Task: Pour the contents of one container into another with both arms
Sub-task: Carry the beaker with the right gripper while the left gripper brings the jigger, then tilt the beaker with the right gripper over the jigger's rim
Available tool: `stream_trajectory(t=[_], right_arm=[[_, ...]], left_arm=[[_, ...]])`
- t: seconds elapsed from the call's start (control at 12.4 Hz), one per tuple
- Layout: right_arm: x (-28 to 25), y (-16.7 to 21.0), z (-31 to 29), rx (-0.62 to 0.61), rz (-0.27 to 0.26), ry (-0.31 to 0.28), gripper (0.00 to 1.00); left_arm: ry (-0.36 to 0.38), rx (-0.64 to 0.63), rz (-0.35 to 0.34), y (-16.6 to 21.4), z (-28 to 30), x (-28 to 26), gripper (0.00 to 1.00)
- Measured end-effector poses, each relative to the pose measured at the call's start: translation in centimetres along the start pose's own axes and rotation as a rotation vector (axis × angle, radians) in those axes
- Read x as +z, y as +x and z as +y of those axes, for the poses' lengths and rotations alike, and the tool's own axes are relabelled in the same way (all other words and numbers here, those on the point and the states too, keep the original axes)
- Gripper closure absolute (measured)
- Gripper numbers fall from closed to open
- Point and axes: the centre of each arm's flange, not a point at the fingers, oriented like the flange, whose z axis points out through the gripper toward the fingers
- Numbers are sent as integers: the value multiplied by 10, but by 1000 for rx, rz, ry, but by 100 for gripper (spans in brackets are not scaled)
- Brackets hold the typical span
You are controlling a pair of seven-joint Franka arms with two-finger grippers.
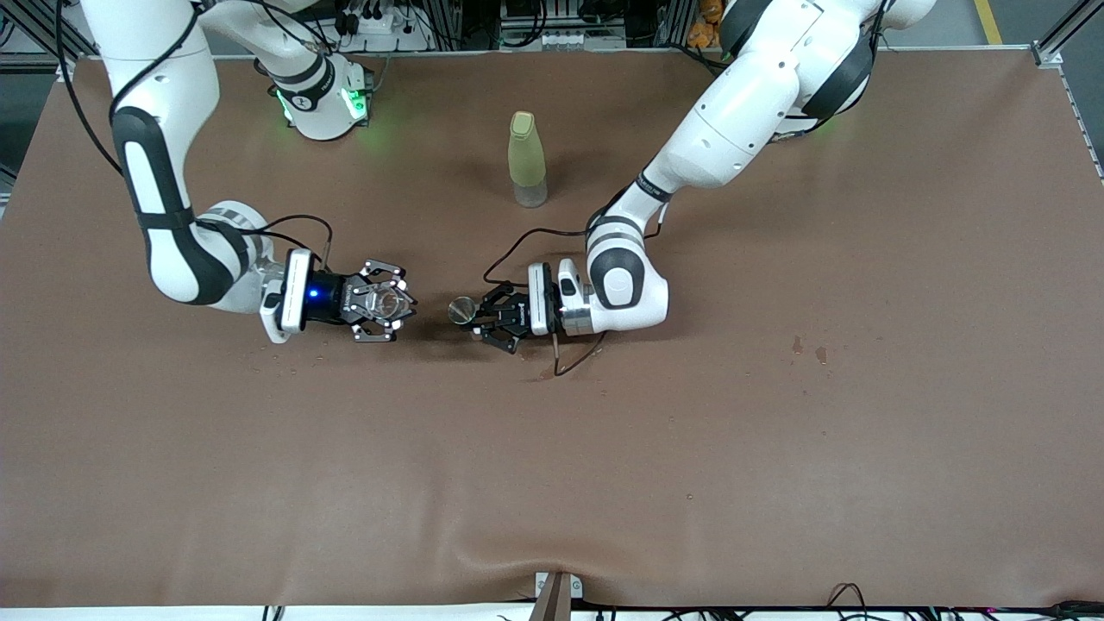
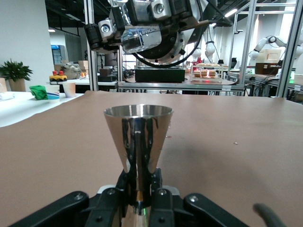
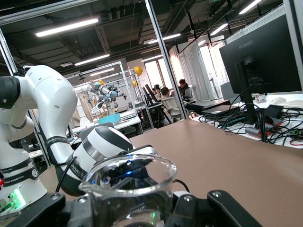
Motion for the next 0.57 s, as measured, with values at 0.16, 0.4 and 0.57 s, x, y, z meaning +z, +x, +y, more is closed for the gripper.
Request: stream_trajectory(t=[0.16,0.4,0.57], right_arm=[[12,-1,-3,3,3,-10,83],[33,-3,-9,7,8,-17,83],[48,-5,-14,7,17,-23,83]], left_arm=[[-4,5,18,2,-1,1,79],[-9,6,28,3,-1,1,79],[-11,6,31,3,-1,1,79]])
